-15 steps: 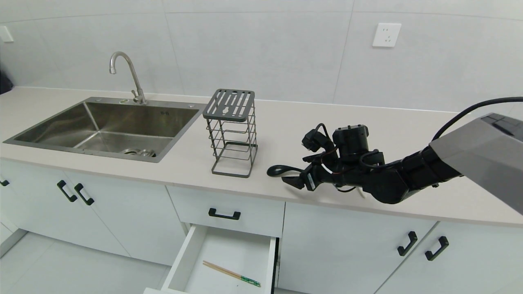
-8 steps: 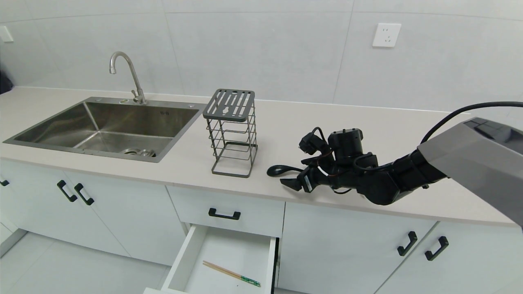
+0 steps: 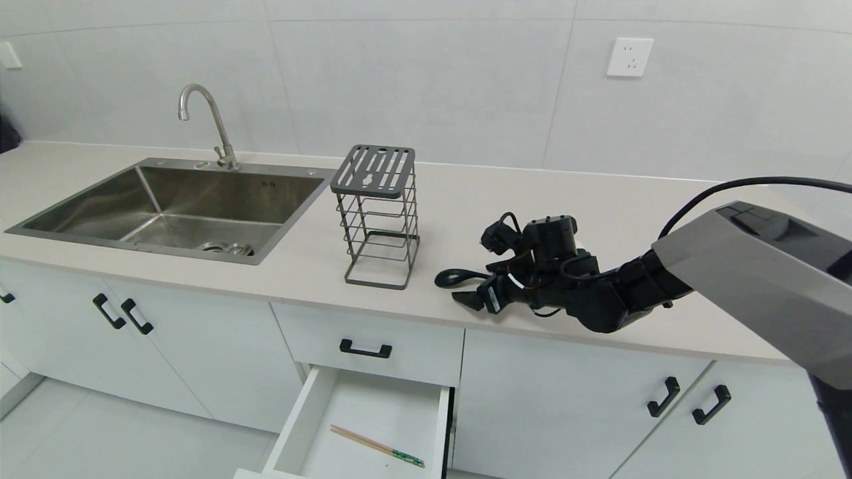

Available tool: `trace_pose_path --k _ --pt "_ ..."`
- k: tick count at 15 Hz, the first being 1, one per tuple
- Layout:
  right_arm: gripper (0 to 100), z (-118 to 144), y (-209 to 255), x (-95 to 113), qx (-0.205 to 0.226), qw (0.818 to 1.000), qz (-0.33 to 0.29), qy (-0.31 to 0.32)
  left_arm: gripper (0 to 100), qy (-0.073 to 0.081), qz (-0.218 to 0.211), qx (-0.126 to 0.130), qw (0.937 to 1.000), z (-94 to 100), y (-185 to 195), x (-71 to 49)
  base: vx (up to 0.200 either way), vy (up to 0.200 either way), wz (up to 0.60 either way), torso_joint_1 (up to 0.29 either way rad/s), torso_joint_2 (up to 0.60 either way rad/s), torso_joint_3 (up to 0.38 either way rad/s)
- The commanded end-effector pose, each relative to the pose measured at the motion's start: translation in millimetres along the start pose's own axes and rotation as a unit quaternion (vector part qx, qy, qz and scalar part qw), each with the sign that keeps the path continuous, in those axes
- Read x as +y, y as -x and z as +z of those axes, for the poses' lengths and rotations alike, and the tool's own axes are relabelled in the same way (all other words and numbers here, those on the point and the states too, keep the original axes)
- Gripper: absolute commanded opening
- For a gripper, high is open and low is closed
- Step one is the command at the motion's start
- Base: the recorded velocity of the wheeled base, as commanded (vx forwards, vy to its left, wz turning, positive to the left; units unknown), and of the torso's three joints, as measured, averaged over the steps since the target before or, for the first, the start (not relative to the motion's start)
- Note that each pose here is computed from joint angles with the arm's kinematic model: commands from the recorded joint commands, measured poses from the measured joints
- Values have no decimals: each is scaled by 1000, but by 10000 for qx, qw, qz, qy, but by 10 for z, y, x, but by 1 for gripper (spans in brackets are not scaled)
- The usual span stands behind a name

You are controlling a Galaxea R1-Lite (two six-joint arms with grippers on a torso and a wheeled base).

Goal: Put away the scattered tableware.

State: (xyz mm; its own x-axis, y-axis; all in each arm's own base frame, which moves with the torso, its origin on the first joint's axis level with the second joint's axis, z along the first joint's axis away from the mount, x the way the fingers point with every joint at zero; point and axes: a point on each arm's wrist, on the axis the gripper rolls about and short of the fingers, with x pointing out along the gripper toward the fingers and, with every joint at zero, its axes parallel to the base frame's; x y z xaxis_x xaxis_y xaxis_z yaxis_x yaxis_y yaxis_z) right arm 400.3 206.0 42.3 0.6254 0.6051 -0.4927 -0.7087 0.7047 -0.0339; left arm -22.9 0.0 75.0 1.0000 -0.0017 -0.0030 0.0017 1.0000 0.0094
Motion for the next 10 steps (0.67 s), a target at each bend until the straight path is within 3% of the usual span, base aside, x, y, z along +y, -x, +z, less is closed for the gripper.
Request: trace_pose_path --k 1,7,10 --pt "0 -51 -59 -8 77 9998 -139 -74 100 1 1 8 10000 0 -1 0 0 0 0 0 0 0" --pt "0 10 -4 1 10 9998 -184 -82 100 1 1 8 10000 0 -1 0 0 0 0 0 0 0" --pt "0 218 127 90 -234 9996 -149 26 100 1 1 8 10000 0 -1 0 0 0 0 0 0 0"
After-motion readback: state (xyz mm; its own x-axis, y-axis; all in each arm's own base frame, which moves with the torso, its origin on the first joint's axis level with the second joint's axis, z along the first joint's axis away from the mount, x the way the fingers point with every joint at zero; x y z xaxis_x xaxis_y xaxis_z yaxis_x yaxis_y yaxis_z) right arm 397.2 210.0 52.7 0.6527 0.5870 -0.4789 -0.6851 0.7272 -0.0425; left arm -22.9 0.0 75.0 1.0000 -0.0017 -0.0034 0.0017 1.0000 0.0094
